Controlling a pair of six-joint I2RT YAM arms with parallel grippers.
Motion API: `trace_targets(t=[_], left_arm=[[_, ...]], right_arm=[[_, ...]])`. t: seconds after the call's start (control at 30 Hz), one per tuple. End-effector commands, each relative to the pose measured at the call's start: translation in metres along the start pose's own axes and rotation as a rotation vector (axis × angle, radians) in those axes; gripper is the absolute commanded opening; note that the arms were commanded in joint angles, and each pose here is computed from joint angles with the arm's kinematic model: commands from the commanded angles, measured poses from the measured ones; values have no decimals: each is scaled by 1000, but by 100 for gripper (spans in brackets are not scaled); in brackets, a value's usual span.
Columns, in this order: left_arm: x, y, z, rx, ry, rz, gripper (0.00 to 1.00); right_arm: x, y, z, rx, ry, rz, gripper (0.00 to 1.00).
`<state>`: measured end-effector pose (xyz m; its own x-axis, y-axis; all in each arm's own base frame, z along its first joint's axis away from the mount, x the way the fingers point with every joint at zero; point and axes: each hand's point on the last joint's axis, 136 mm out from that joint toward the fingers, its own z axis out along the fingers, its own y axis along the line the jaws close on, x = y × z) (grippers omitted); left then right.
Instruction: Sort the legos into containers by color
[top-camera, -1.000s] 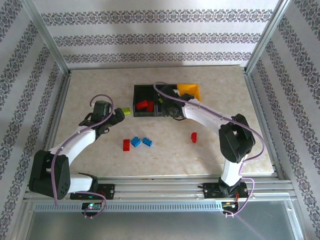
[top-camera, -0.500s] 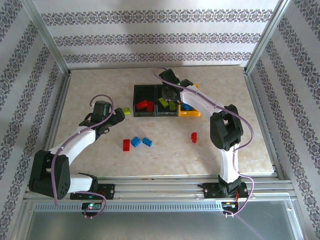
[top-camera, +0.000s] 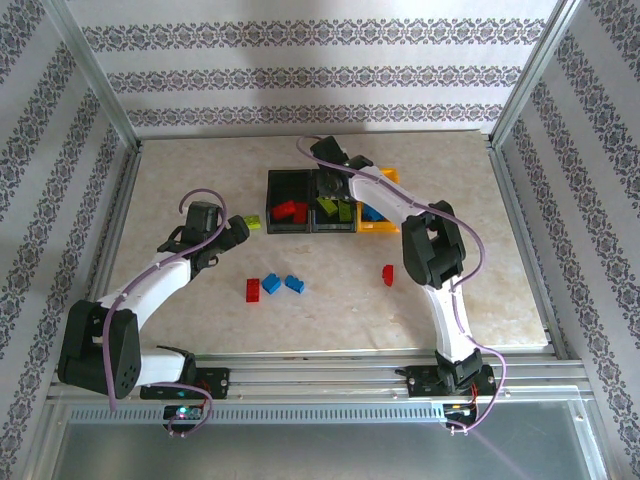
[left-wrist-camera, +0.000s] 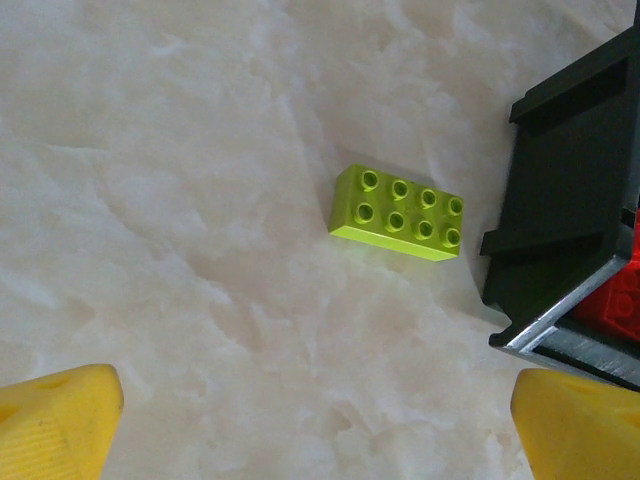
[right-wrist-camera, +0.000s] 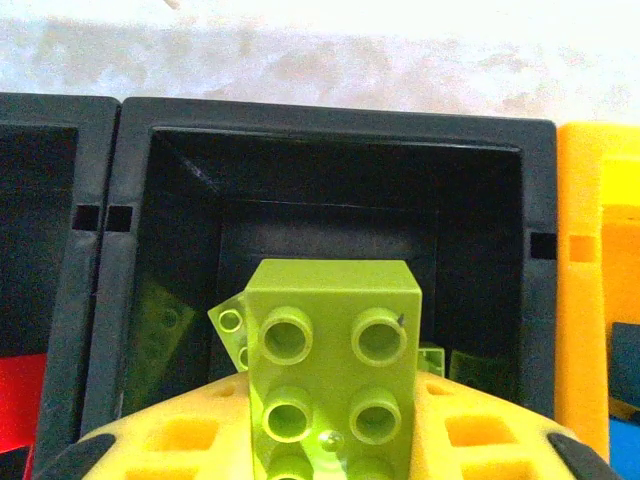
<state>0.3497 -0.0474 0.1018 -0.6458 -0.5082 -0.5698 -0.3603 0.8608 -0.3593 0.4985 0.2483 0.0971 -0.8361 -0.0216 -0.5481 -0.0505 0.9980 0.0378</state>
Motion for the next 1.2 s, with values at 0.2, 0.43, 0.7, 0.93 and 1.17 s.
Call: trace_targets(t=[0.2,0.43,0.7,0.93,1.17], left_arm=[[-4,-2,4,14,1,-13,100],[-3,-1,5,12,4,-7,100],[-5,-3,5,15,7,6,100],[-6,-5,7,12,19,27,100],[-9,-17,17,37,50,54,98]], right_arm=[[2,-8,13,32,23,-25,34],[4,-11,15,48,28,-35,42],[-1,-13,1,48,2,-29,51],[-6,-10,-27,40,-43,-32,62],[1,-11,-62,43,-81,-21,98]])
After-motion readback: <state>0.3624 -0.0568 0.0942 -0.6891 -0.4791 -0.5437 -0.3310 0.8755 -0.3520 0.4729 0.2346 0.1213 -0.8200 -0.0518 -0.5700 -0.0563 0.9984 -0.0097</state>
